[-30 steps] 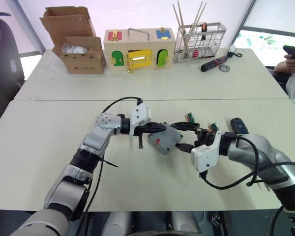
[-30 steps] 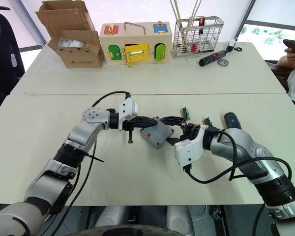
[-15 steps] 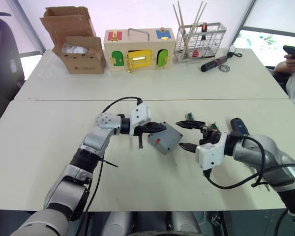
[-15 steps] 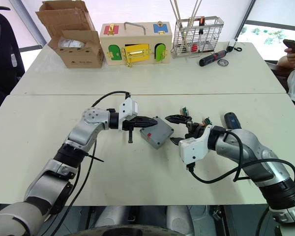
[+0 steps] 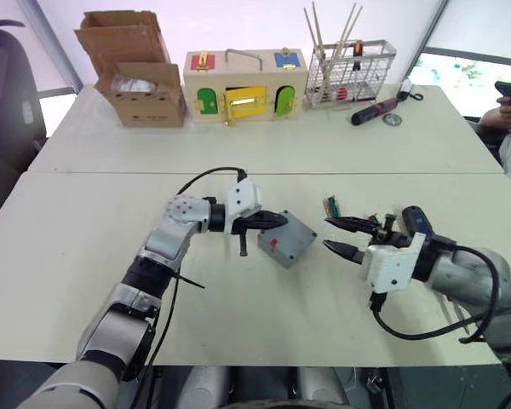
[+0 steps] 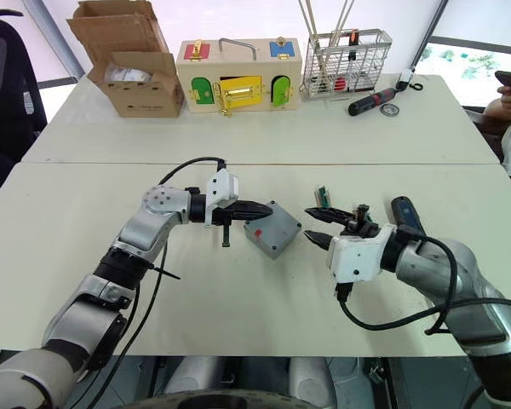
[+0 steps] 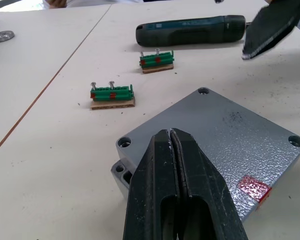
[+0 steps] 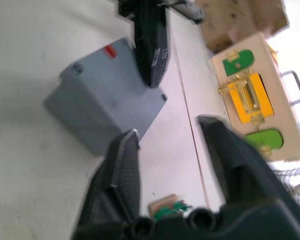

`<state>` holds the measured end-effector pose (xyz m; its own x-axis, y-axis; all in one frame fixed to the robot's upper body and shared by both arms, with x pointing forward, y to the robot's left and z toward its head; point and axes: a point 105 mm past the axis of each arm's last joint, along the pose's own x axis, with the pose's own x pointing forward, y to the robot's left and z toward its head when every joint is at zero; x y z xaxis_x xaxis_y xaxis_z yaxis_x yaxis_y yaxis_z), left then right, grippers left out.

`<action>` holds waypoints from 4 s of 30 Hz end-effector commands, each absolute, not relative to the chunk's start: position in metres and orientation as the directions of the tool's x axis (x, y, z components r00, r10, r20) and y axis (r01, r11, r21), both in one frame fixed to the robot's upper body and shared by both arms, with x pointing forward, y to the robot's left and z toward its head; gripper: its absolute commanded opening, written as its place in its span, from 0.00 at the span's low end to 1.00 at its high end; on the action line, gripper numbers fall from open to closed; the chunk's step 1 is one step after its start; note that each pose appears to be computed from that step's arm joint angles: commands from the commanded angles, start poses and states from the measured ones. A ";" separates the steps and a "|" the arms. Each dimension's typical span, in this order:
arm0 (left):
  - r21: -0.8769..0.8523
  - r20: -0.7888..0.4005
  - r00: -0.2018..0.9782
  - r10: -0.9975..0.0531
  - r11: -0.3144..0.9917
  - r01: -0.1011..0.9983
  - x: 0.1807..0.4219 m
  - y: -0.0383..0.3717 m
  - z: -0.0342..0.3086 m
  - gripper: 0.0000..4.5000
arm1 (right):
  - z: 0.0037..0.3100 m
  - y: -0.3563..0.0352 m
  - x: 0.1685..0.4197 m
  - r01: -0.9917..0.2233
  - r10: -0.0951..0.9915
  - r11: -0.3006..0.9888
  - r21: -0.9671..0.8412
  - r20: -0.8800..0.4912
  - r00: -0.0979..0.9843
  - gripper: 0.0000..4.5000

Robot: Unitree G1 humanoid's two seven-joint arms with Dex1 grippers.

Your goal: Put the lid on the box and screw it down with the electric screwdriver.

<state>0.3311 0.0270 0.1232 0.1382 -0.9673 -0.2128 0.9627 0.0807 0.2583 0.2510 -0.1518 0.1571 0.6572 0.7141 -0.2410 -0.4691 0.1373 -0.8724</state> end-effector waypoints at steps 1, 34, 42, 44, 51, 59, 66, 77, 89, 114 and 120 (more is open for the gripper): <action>0.202 -0.316 0.141 -0.938 0.079 0.976 0.330 0.035 0.094 0.00 | 0.152 -0.140 0.235 -0.645 0.746 0.306 -0.701 -0.245 0.619 0.04; 0.214 -0.294 0.150 -0.944 0.088 0.973 0.333 0.032 0.103 0.00 | 0.120 -0.121 0.249 -0.704 0.707 0.429 -0.566 -0.275 0.652 0.04; 0.209 -0.248 0.151 -0.957 0.099 0.973 0.335 0.032 0.117 0.00 | 0.120 -0.120 0.250 -0.712 0.714 0.425 -0.559 -0.276 0.643 0.04; 0.211 -0.222 0.142 -0.965 0.095 0.973 0.334 0.030 0.125 0.00 | 0.119 -0.119 0.249 -0.718 0.717 0.421 -0.554 -0.281 0.638 0.04; 0.149 -0.091 0.051 -0.994 0.037 0.988 0.320 0.023 0.167 0.00 | 0.118 -0.123 0.249 -0.717 0.710 0.424 -0.553 -0.289 0.642 0.04; 0.099 -0.012 0.348 -0.937 0.345 0.933 0.371 0.066 0.197 0.00 | 0.122 -0.135 0.244 -0.723 0.685 0.477 -0.500 -0.303 0.662 0.04; 0.213 -0.227 0.456 -0.861 0.413 0.885 0.388 0.084 0.134 0.00 | 0.108 -0.131 0.239 -0.752 0.685 0.493 -0.438 -0.339 0.645 0.04; 0.179 -0.353 0.220 -0.909 0.165 0.970 0.351 0.059 0.092 0.00 | 0.095 -0.127 0.251 -0.748 0.667 0.478 -0.460 -0.364 0.650 0.04; 0.143 -0.350 0.035 -0.936 -0.017 0.990 0.314 0.046 0.100 0.00 | 0.100 -0.132 0.270 -0.733 0.670 0.424 -0.532 -0.360 0.649 0.04; 0.142 -0.160 0.268 -0.950 0.246 0.959 0.308 0.094 0.179 0.00 | 0.151 -0.198 0.255 -0.544 0.506 0.770 -0.333 -0.201 0.839 0.04; 0.177 -0.208 0.204 -0.956 0.169 0.970 0.271 0.084 0.180 0.00 | 0.164 -0.227 0.244 -0.291 0.286 0.915 -0.280 -0.058 0.956 0.57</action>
<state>0.2804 0.0925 0.1693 0.2262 -0.9473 -0.2270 0.9709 0.2003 0.1314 0.2471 -0.2182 0.1491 0.9273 0.3545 -0.1204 -0.3737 0.8953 -0.2426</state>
